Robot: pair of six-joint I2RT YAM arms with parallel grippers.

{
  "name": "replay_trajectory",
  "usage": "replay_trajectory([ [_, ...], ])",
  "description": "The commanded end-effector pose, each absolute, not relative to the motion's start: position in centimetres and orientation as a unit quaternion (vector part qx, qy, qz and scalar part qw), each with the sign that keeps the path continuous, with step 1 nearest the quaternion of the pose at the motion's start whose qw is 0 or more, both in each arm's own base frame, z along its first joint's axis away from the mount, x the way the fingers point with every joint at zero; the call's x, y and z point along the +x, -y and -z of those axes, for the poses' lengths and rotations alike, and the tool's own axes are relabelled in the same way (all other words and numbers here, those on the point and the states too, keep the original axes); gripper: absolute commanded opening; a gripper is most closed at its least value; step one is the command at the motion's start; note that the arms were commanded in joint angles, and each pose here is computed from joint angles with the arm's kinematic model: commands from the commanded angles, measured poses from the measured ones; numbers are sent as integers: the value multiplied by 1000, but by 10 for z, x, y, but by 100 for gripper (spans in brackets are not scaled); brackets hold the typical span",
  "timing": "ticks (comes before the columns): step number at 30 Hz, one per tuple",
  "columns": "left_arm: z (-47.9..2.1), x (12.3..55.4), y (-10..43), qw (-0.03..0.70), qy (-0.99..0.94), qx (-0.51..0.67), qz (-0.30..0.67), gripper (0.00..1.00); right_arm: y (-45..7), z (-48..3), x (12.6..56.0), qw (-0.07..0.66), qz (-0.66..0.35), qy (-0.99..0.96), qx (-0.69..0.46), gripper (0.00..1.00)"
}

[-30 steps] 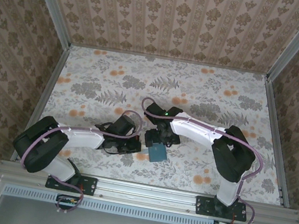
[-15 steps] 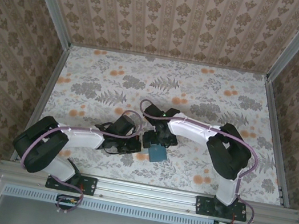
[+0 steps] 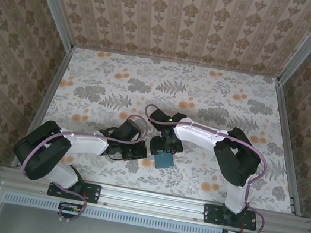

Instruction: Take the credit cards out of the card holder

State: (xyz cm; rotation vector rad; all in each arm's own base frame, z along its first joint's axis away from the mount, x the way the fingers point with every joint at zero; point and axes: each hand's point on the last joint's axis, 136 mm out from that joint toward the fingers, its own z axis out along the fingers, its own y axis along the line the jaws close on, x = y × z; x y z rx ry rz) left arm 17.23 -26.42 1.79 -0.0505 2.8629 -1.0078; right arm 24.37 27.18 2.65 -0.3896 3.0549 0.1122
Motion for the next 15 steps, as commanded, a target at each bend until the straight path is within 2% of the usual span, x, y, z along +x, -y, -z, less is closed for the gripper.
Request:
replay_trajectory([
  [1,0,164,250,38,-953,-24,298,4,-268,-33,237,28,-34,-991,-128,79],
  [15,1,163,249,36,-955,-26,295,4,-259,-49,240,46,-22,-990,-130,79],
])
